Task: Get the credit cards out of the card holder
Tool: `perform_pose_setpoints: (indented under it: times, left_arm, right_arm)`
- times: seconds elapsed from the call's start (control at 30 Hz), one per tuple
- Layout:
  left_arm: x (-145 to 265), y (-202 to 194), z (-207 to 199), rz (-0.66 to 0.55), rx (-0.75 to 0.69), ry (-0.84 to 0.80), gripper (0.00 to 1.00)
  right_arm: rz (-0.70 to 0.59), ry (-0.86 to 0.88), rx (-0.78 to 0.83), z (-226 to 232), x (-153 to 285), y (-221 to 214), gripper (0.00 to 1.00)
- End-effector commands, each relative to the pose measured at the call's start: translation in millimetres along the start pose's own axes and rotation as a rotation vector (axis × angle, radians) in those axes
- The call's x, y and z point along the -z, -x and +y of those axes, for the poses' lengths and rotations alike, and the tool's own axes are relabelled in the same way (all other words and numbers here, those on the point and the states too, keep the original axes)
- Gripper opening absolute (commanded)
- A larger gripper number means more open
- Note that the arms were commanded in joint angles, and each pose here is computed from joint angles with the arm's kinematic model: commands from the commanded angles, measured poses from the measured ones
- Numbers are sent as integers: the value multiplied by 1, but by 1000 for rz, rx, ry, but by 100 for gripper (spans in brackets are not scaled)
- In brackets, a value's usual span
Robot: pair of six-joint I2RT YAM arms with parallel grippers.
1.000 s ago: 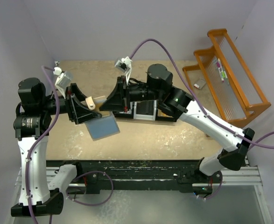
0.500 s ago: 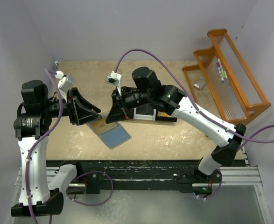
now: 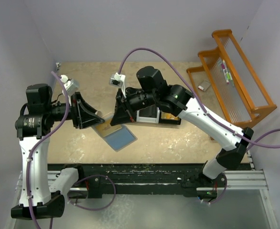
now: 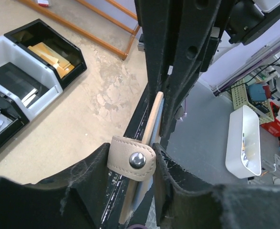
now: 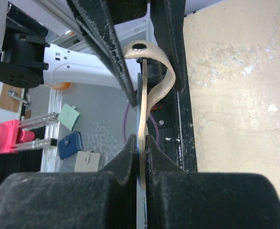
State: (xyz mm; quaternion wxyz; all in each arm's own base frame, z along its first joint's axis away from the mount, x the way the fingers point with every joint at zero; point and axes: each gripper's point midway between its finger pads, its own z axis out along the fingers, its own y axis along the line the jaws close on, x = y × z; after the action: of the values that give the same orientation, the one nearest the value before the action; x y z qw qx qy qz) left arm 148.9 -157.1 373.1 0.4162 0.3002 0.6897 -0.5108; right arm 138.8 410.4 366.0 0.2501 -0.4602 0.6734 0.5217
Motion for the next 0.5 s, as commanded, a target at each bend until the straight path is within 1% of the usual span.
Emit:
perform_pose_setpoints:
  times: [0.0, 0.03, 0.1, 0.3, 0.37, 0.43, 0.47]
  left_arm:
    - [3, 11, -9, 0, -101, -2, 40]
    - [3, 12, -11, -2, -103, -12, 38]
    - [2, 10, -15, -5, -86, -46, 38]
    - [2, -5, -21, 3, -32, -101, 51]
    - [2, -10, -22, 6, -18, -116, 54]
    - [1, -15, -20, 13, -5, -113, 53]
    - [1, -17, -16, 21, -3, -100, 51]
  right_arm:
    - [-45, 34, 84, 22, 20, 12, 0]
    - [-45, 32, 82, 21, 20, 12, 0]
    - [-41, 33, 77, 21, 19, 11, 0]
    - [-38, 34, 72, 16, 13, 11, 0]
    - [-37, 40, 73, 16, 12, 12, 0]
    - [-39, 42, 73, 16, 11, 13, 0]
    - [-39, 46, 75, 16, 11, 12, 0]
